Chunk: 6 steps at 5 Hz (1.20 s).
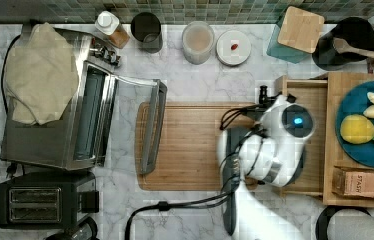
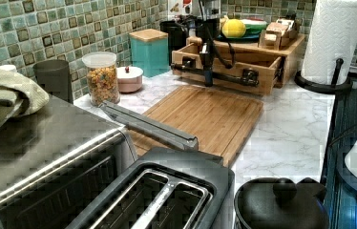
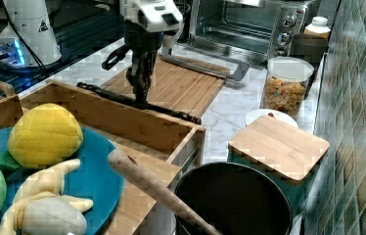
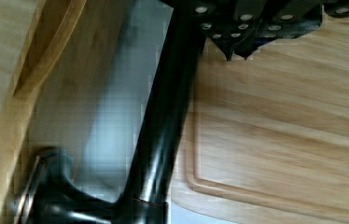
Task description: Close the drawer.
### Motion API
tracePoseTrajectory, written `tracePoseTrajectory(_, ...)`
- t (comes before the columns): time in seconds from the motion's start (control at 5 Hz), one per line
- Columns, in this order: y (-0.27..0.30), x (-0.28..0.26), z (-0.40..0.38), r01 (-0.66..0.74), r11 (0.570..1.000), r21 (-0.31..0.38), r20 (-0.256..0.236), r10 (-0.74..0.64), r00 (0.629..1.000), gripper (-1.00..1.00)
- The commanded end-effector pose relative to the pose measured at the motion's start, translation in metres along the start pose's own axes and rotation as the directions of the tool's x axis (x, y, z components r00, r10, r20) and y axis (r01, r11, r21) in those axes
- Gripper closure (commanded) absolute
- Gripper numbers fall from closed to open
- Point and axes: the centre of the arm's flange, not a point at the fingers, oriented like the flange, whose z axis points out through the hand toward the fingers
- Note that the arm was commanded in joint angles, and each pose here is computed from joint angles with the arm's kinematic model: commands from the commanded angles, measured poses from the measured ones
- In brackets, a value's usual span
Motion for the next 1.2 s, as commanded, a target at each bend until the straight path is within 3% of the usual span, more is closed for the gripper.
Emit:
tracePoseTrajectory(0.2, 0.240, -0.119, -0.107, -0.351, 0.920, -0.175, -0.175, 0.322, 0.930, 1.00)
tracePoseTrajectory(0.4, 0.253, -0.139, -0.121, -0.370, 0.893, -0.256, -0.193, 0.327, 0.925, 1.00)
tracePoseTrajectory(1.2, 0.232, -0.139, -0.125, -0.410, 0.883, -0.228, -0.192, 0.372, 0.908, 1.00)
